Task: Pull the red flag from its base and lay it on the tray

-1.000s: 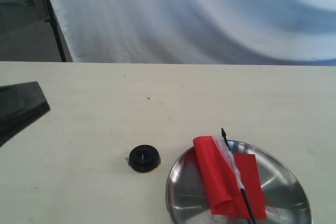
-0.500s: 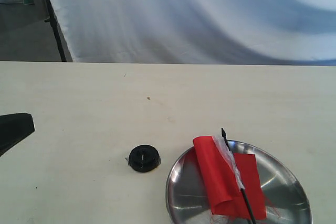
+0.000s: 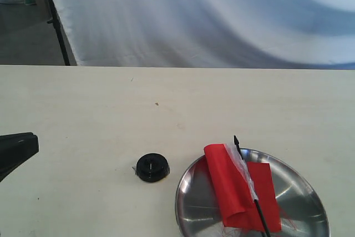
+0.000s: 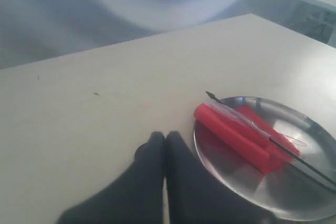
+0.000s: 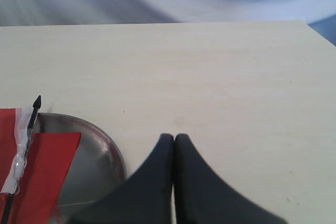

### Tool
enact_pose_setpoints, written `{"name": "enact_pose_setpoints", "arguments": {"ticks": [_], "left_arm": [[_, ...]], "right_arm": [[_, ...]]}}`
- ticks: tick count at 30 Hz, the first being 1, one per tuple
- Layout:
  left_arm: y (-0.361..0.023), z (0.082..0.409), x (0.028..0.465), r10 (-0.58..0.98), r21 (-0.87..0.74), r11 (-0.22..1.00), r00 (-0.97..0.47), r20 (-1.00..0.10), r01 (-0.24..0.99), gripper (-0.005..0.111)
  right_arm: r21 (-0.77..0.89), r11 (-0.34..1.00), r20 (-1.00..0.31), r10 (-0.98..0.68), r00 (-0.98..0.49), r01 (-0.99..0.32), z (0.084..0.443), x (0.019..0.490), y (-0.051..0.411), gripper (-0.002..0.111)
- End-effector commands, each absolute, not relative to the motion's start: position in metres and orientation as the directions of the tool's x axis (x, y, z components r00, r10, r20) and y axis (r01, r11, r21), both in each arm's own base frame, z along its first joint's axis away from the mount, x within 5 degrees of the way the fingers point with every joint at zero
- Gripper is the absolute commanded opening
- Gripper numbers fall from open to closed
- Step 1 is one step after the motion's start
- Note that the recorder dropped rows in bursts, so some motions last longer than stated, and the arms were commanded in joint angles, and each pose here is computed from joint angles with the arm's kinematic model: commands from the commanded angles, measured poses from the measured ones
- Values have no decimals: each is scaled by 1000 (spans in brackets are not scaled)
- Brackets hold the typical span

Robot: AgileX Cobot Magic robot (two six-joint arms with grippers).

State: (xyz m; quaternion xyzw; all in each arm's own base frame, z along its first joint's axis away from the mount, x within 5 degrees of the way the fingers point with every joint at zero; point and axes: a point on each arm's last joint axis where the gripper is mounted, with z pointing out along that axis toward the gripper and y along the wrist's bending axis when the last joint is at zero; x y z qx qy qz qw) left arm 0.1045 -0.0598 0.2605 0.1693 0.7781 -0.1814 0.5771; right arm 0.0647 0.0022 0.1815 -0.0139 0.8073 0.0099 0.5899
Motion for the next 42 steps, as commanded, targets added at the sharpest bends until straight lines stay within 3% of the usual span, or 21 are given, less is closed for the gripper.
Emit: {"name": "enact_pose_setpoints", "arguments": {"ticks": [1, 6, 13, 24, 30, 42], "left_arm": [[-60, 261, 104, 41, -93, 876, -265, -963, 474, 0], [-51, 259, 100, -1, -114, 897, -257, -966, 427, 0], [-13, 233, 96, -314, -337, 940, -266, -911, 47, 0], [21, 217, 86, -388, -332, 892, -141, -911, -307, 0], [27, 214, 80, -395, -333, 864, -98, -913, -378, 0], [21, 201, 59, -345, -342, 879, 53, -937, -333, 0]], "right_arm": [[-6, 999, -952, -16, -304, -32, 182, 64, 2, 0], [-6, 999, -952, -16, -304, -32, 182, 64, 2, 0], [-6, 999, -952, -16, -304, -32, 182, 64, 2, 0], [-6, 999, -952, -16, -304, -32, 182, 64, 2, 0], [-6, 999, -952, -16, -304, -32, 182, 64, 2, 0], [-6, 999, -952, -16, -304, -32, 182, 64, 2, 0]]}}
